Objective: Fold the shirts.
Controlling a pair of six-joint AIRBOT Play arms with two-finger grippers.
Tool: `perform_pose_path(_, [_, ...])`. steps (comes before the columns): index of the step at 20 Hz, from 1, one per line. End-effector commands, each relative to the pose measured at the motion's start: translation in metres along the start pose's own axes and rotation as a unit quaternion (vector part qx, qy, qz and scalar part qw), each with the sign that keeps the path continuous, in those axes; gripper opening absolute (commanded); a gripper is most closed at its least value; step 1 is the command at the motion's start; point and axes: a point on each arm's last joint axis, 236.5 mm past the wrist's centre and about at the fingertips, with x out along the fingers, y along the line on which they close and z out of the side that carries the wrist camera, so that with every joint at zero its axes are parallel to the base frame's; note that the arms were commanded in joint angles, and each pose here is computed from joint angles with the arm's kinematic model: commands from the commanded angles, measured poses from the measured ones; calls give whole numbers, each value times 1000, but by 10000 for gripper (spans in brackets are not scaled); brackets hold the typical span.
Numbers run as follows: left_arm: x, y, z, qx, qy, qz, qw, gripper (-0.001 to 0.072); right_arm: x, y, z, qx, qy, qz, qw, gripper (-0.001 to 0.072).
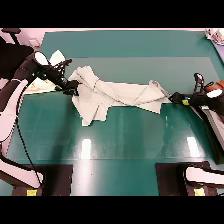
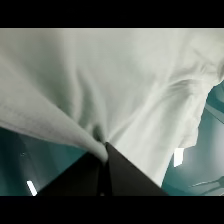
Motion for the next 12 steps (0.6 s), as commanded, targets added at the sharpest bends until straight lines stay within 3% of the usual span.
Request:
perform_pose_path(1, [0, 0, 0, -4, 0, 0, 1000, 29, 14, 0, 0, -27, -2, -11, 1000, 417])
perform_pose_path(2, [0, -1, -1, -9, 1, 0, 1000, 29, 13, 0, 1, -30, -5, -11, 999, 342])
perform_pose_path(4, [0, -1, -2, -12, 4, -2, 1000, 29, 11, 8, -2, -33, 10, 3, 999, 83])
perform_pose_path(5, [0, -5, -3, -18, 7, -10, 1000, 29, 8, 15, -5, -37, 24, 15, 999, 19])
perform_pose_path(10, [-25, -66, -22, -32, 35, -120, 992, 28, -50, 62, -5, -8, 86, 83, 993, 15])
perform_pose_path(12, [-55, -86, -29, -23, 18, -130, 991, 28, -99, 80, -32, 7, 160, 121, 980, 15])
